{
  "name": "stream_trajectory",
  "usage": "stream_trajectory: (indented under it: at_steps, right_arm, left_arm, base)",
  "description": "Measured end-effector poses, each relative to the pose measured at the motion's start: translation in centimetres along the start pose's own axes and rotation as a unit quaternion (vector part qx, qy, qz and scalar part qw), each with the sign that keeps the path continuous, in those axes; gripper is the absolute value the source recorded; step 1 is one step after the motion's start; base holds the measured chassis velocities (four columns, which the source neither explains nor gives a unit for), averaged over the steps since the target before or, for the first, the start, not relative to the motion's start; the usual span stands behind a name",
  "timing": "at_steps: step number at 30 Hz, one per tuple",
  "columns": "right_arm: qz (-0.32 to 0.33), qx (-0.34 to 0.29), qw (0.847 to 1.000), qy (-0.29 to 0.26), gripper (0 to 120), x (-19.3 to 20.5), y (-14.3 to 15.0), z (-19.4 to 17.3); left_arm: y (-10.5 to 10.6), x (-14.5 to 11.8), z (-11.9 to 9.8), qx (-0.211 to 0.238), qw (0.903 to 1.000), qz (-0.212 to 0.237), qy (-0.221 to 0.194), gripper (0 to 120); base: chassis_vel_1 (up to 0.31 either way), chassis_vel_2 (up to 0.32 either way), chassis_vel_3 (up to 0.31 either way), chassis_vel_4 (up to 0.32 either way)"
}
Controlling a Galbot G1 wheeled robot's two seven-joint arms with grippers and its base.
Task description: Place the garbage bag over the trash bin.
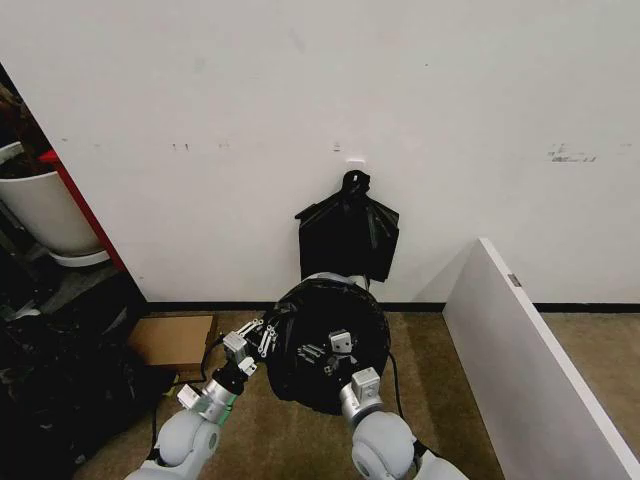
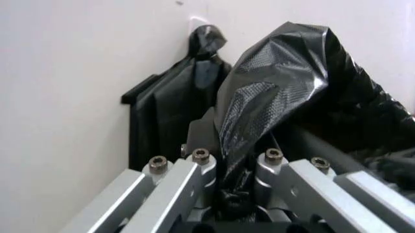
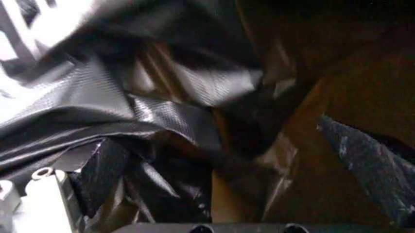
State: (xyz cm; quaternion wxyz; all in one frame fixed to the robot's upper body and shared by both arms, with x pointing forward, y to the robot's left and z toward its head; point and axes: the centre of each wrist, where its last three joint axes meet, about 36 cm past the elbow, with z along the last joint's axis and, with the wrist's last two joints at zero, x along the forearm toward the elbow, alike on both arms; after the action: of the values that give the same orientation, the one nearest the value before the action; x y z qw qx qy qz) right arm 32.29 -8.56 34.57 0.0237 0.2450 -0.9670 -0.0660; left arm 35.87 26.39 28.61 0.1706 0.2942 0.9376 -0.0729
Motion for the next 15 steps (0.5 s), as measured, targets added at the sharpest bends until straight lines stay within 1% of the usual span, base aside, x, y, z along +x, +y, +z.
stream_trajectory:
  at_steps: [2, 4, 6, 8, 10, 13, 15]
  right_arm:
    - [-0.018, 0.008, 1.000, -0.019, 100, 0.9, -0.2, 0.0]
    - [-0.023, 0.030, 0.999, -0.030, 100, 1.6, -0.4, 0.0]
    - [-0.024, 0.038, 0.999, -0.032, 100, 1.8, -0.4, 0.0]
    - [-0.024, 0.058, 0.997, -0.034, 100, 2.1, -0.4, 0.1]
    - [-0.010, 0.072, 0.997, -0.037, 100, 2.1, -0.2, 0.2]
    - [-0.004, 0.067, 0.996, -0.051, 100, 2.0, 0.0, 0.1]
    - [-0.012, 0.040, 0.996, -0.082, 100, 2.1, 0.0, -0.4]
  left_arm:
    - [0.2, -0.1, 0.0, 0.012, 0.9997, -0.022, 0.000, 4]
    - [0.4, -0.3, 0.0, 0.024, 0.9990, -0.037, -0.001, 4]
    - [0.5, -0.3, -0.1, 0.028, 0.9988, -0.041, -0.001, 4]
    - [0.6, -0.4, -0.1, 0.033, 0.9985, -0.044, 0.000, 4]
    - [0.7, -0.5, -0.1, 0.036, 0.9983, -0.046, 0.001, 4]
    - [0.8, -0.6, -0.2, 0.041, 0.9978, -0.052, -0.001, 4]
    - [1.0, -0.9, -0.4, 0.048, 0.9964, -0.069, -0.005, 4]
  base:
    - [0.000, 0.000, 0.000, 0.000]
    - [0.000, 0.000, 0.000, 0.000]
    - [0.000, 0.000, 0.000, 0.000]
    - [0.000, 0.000, 0.000, 0.000]
    - [0.000, 0.000, 0.000, 0.000]
    - [0.000, 0.000, 0.000, 0.000]
    - [0.000, 0.000, 0.000, 0.000]
